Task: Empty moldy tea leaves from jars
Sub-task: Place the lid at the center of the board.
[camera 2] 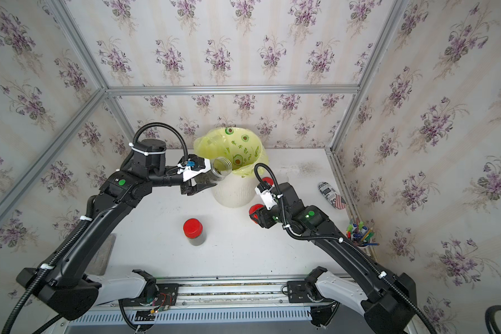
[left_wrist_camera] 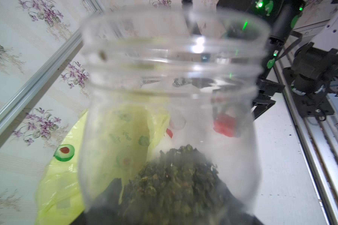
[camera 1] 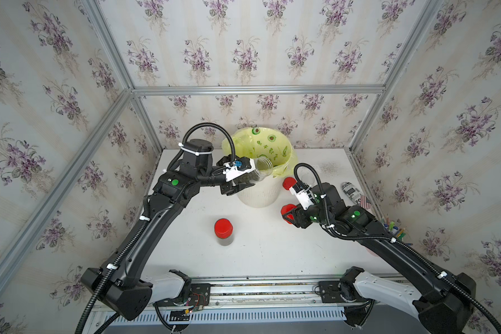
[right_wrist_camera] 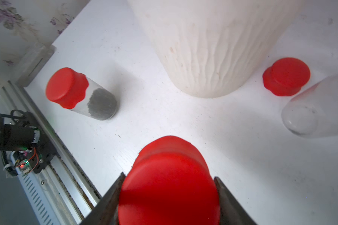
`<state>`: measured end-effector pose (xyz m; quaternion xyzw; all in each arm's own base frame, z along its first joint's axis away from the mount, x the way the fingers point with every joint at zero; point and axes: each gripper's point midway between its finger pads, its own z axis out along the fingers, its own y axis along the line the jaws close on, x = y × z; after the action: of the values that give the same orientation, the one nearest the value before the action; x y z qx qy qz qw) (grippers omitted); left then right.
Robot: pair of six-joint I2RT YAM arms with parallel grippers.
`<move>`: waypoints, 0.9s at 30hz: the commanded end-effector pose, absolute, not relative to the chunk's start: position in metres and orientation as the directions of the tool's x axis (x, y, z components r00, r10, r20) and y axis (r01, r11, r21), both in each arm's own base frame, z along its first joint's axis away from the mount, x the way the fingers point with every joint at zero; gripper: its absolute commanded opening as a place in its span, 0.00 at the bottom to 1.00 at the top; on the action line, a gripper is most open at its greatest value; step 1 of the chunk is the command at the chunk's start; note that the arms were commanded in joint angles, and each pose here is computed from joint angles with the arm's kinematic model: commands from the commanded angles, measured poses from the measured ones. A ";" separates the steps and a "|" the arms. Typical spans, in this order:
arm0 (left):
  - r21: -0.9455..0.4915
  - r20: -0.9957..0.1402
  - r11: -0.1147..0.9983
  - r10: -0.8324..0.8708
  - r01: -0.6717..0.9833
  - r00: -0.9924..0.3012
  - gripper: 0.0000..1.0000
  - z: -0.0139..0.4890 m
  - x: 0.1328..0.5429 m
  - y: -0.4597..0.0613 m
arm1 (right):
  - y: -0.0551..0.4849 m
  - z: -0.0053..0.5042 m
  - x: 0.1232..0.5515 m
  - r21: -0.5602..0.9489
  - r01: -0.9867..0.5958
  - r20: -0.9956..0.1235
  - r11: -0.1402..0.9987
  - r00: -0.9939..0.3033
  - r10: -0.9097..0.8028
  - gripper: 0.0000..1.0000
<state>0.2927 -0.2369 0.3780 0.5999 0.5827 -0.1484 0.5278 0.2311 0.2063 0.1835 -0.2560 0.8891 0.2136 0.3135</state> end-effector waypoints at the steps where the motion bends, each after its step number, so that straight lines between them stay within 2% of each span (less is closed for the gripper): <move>1: 0.552 -0.732 0.268 0.609 0.790 0.305 0.68 0.385 0.312 -0.227 | 0.193 0.174 0.248 0.205 -0.461 -0.674 0.863 -0.706 -0.218 0.36; 9: 0.647 -0.657 0.288 0.681 0.706 0.324 0.68 0.401 0.337 -0.219 | 0.179 0.128 0.258 0.221 -0.292 -0.638 0.931 -0.765 -0.089 0.37; 16: 0.728 -0.549 0.273 0.781 0.629 0.296 0.68 0.400 0.378 -0.211 | 0.175 0.090 0.269 0.244 -0.195 -0.571 0.950 -0.821 -0.022 0.39; 20: 0.785 -0.460 0.237 0.842 0.573 0.283 0.71 0.401 0.395 -0.204 | 0.175 0.080 0.275 0.262 -0.163 -0.557 0.951 -0.831 0.011 0.41; 27: 0.866 -0.270 0.108 0.923 0.488 0.273 0.69 0.399 0.419 -0.200 | 0.171 0.058 0.282 0.263 -0.128 -0.511 0.956 -0.859 0.025 0.42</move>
<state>0.4070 -0.2098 0.3932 0.6209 0.5795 0.1525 0.5053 0.2748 0.1665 0.0572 -0.0412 0.9564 0.1300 0.2584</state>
